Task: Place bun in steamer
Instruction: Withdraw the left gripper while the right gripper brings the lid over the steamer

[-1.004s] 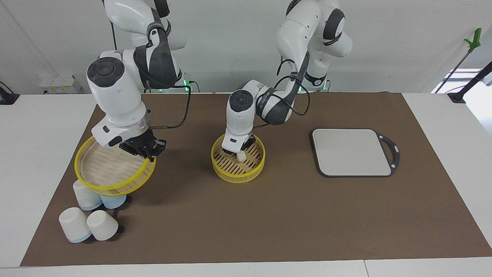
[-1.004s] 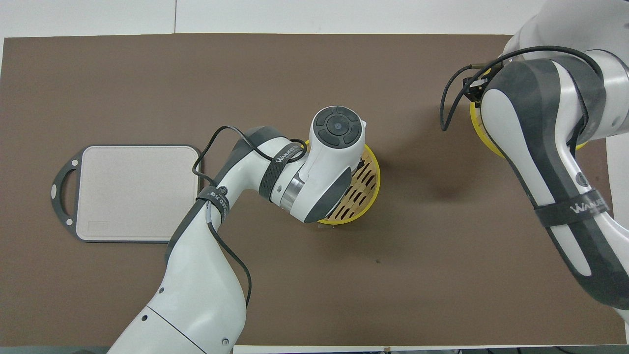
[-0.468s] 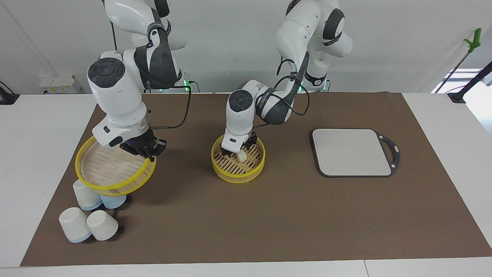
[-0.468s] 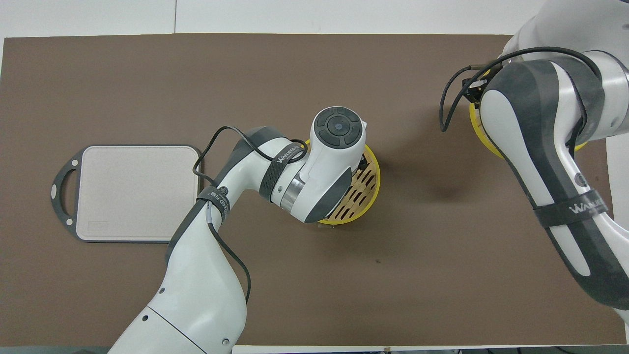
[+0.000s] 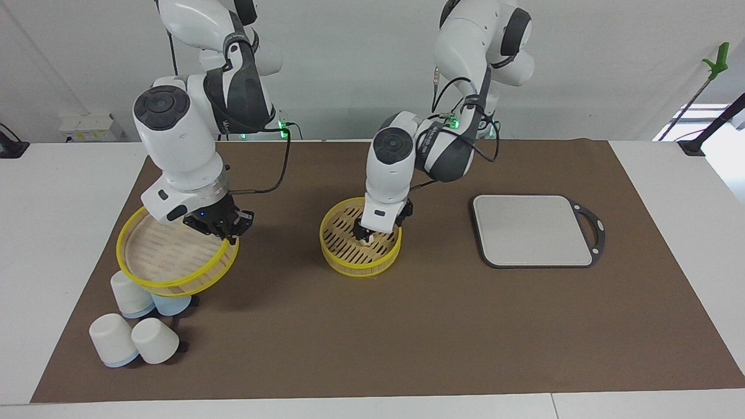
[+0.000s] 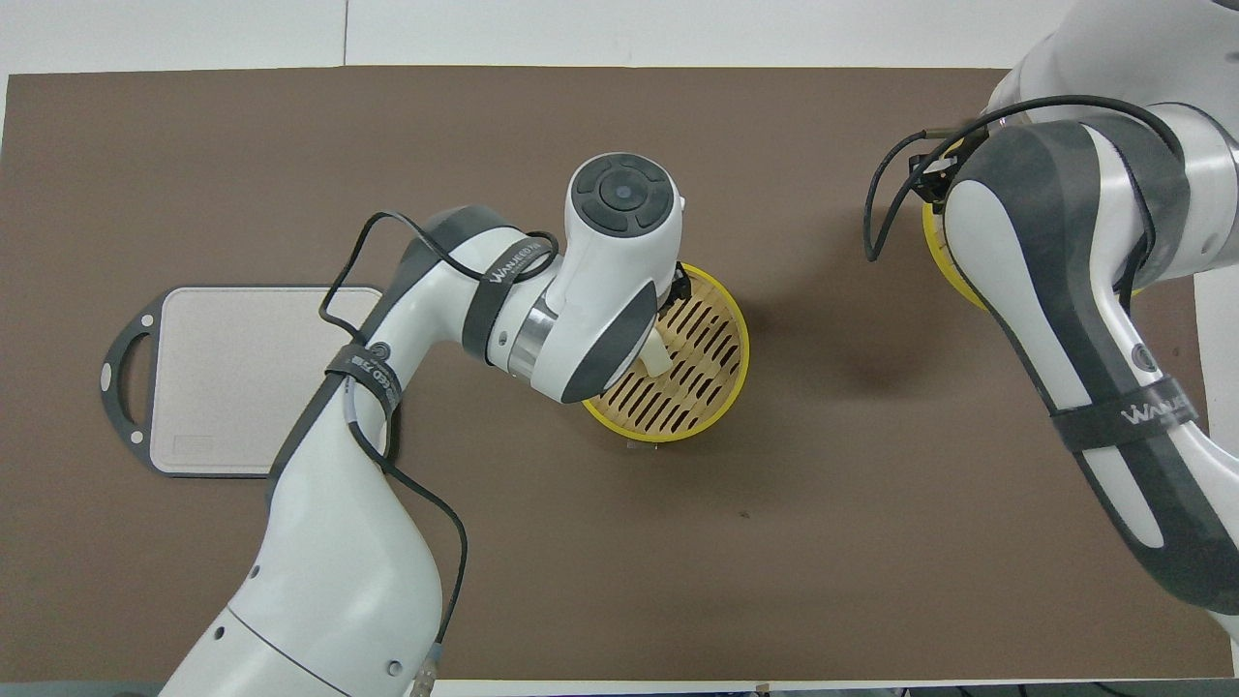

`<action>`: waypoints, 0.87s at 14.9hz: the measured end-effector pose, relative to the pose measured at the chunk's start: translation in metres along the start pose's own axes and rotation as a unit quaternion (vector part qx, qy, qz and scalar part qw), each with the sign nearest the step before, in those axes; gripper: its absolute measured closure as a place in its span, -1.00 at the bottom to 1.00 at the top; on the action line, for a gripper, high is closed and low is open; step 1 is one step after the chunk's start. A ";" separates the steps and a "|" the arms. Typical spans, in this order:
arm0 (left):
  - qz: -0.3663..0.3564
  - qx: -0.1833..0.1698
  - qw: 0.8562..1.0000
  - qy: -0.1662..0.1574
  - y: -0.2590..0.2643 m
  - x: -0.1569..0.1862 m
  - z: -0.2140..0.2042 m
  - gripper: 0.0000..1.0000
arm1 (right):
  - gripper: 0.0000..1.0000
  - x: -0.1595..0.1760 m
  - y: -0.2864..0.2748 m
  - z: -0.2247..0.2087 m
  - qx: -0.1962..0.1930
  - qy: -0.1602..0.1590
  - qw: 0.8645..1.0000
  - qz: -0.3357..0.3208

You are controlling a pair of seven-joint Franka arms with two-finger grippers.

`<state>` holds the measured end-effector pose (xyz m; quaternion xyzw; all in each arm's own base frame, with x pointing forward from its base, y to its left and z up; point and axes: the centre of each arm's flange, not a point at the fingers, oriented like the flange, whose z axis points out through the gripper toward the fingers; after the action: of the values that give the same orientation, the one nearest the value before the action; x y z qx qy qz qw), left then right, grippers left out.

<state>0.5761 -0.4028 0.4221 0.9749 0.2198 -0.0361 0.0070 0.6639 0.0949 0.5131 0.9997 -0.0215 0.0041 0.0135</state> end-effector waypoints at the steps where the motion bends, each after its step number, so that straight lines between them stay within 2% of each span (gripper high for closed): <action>1: -0.011 -0.004 1.000 0.002 -0.021 0.020 -0.020 -1.00 | 0.79 0.000 -0.007 -0.001 0.009 0.003 1.000 0.004; 4: 0.014 -0.001 1.000 -0.010 -0.104 0.080 -0.063 -1.00 | 0.79 -0.008 -0.060 0.003 0.022 0.024 0.999 0.042; 7: 0.062 0.009 0.997 -0.037 -0.181 0.121 -0.082 -1.00 | 0.79 -0.031 -0.140 0.015 0.032 0.033 0.996 0.071; 10: 0.105 0.009 0.993 -0.056 -0.236 0.138 -0.088 -1.00 | 0.79 -0.063 -0.215 0.030 0.031 0.022 0.996 0.085; 13: 0.144 -0.002 0.988 -0.060 -0.286 0.140 -0.100 -1.00 | 0.79 -0.081 -0.276 0.055 0.021 0.018 0.994 0.109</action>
<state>0.5862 -0.0821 0.5122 0.9924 0.0760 -0.0924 0.0271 0.5950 0.3720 0.4502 0.9912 -0.1299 0.0238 -0.0077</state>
